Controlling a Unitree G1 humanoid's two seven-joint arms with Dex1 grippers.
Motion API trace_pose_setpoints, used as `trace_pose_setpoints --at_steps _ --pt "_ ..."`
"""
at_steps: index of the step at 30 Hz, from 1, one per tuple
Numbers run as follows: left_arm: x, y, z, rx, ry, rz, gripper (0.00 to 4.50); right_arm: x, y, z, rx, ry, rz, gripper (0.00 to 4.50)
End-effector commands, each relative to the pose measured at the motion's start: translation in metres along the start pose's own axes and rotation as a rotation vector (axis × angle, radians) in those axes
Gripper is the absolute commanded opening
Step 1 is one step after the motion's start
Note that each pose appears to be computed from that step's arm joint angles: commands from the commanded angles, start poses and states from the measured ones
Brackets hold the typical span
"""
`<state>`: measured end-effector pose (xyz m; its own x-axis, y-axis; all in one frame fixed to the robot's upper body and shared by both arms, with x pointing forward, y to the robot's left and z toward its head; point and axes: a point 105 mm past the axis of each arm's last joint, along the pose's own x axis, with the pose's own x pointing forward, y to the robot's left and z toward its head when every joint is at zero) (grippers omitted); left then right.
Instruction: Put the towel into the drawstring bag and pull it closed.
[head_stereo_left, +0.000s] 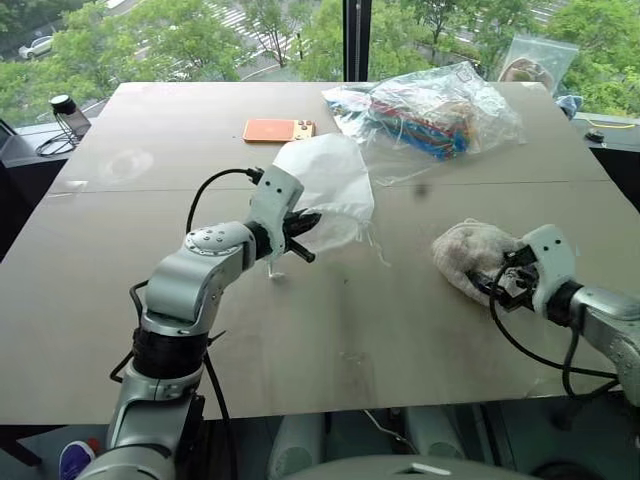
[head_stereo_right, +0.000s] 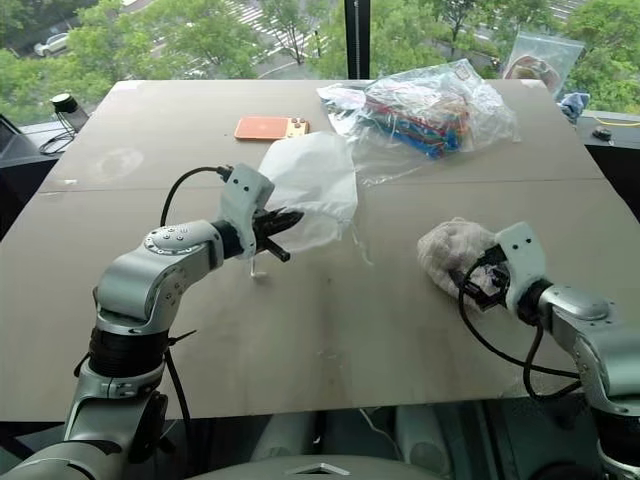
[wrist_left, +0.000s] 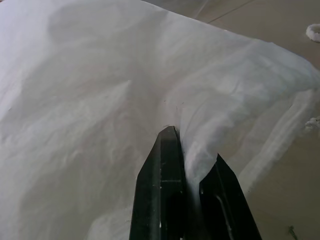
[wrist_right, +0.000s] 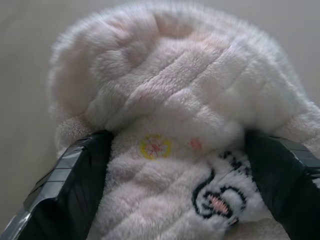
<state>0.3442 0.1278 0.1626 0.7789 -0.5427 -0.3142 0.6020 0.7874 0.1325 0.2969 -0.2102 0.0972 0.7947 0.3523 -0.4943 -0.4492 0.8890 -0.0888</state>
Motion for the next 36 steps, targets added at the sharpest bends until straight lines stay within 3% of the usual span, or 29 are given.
trace_pose_setpoints --at_steps 1,10,13,17,21,23,26,31,36 --pt "-0.004 0.001 0.017 0.038 -0.049 0.002 0.07 0.011 -0.003 -0.031 0.01 0.145 0.008 4.5" --pt "-0.006 -0.002 0.017 0.037 -0.055 0.011 0.07 0.036 0.004 -0.075 -0.052 0.371 0.155 4.5" --pt "-0.007 -0.002 0.02 0.033 -0.064 0.013 0.0 0.034 -0.001 -0.083 -0.079 0.411 0.172 3.73" --pt "-0.009 -0.001 0.021 0.024 -0.068 0.019 0.0 0.028 -0.006 -0.08 -0.148 0.389 0.171 2.01" --pt "-0.003 0.001 0.026 -0.001 -0.061 0.033 0.0 0.022 0.02 -0.038 -0.194 0.155 0.264 0.4" --pt "0.001 0.002 0.025 -0.009 -0.044 0.044 0.0 0.017 0.032 -0.022 -0.184 0.076 0.306 0.02" --pt "0.013 0.003 0.024 -0.048 -0.011 0.062 0.0 0.001 0.068 0.011 -0.207 -0.063 0.434 0.02" --pt "0.033 -0.004 0.037 -0.011 -0.01 0.058 0.0 -0.008 0.119 0.046 -0.174 -0.133 0.581 0.02" --pt "0.043 -0.022 0.044 0.046 -0.032 -0.024 0.0 0.01 0.145 0.077 -0.146 -0.169 0.599 0.02"
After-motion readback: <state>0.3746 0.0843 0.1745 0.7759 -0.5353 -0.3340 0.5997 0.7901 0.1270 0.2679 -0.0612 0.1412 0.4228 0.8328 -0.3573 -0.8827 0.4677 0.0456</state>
